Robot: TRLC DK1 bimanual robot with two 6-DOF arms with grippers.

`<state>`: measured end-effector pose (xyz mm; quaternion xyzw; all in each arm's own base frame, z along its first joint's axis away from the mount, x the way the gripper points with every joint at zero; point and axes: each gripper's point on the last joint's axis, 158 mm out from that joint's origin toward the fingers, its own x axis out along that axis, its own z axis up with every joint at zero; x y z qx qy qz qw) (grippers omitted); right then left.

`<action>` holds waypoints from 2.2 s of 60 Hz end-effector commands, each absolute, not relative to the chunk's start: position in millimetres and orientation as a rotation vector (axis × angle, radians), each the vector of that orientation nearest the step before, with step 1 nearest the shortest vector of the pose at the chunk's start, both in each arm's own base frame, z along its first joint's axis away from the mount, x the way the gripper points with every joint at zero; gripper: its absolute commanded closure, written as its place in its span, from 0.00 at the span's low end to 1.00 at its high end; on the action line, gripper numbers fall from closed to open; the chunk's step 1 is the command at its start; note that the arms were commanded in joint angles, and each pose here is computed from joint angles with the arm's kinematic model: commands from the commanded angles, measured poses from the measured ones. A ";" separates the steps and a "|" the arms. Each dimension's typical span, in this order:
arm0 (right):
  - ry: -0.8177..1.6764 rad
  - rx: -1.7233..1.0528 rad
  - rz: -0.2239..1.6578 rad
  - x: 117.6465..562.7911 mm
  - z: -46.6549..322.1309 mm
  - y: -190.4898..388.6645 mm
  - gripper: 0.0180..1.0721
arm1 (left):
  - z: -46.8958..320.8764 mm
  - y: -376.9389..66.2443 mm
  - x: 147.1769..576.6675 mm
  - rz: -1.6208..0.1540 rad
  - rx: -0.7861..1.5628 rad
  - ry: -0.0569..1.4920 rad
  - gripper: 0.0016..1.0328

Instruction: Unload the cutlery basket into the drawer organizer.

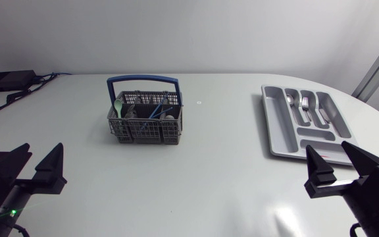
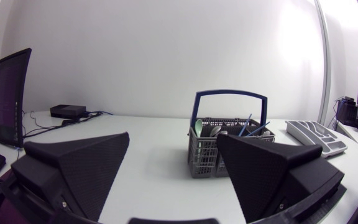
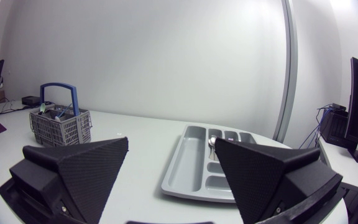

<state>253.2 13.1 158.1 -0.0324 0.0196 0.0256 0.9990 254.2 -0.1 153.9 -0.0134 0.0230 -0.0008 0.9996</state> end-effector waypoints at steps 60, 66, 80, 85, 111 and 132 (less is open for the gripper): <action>0.194 0.001 0.089 301.0 190.2 33.5 0.05 | 200.8 -52.1 336.2 -0.155 0.035 0.344 0.17; 0.235 0.002 0.096 311.7 189.7 40.9 0.05 | 202.0 -69.6 349.3 -0.199 0.054 0.376 0.17; 0.405 -0.053 0.151 326.8 177.8 68.8 0.05 | 180.2 -93.2 383.9 -0.311 0.303 0.493 0.18; 0.524 -0.110 0.188 331.3 160.7 81.2 0.05 | 168.6 -97.3 394.6 -0.330 0.339 0.541 0.17; 0.748 -0.246 0.601 315.1 122.9 153.3 0.05 | 137.1 -169.7 412.5 -0.746 0.430 0.515 0.22; 0.795 -0.273 0.667 313.8 101.4 180.7 0.05 | 129.8 -200.4 422.8 -0.894 0.561 0.336 0.55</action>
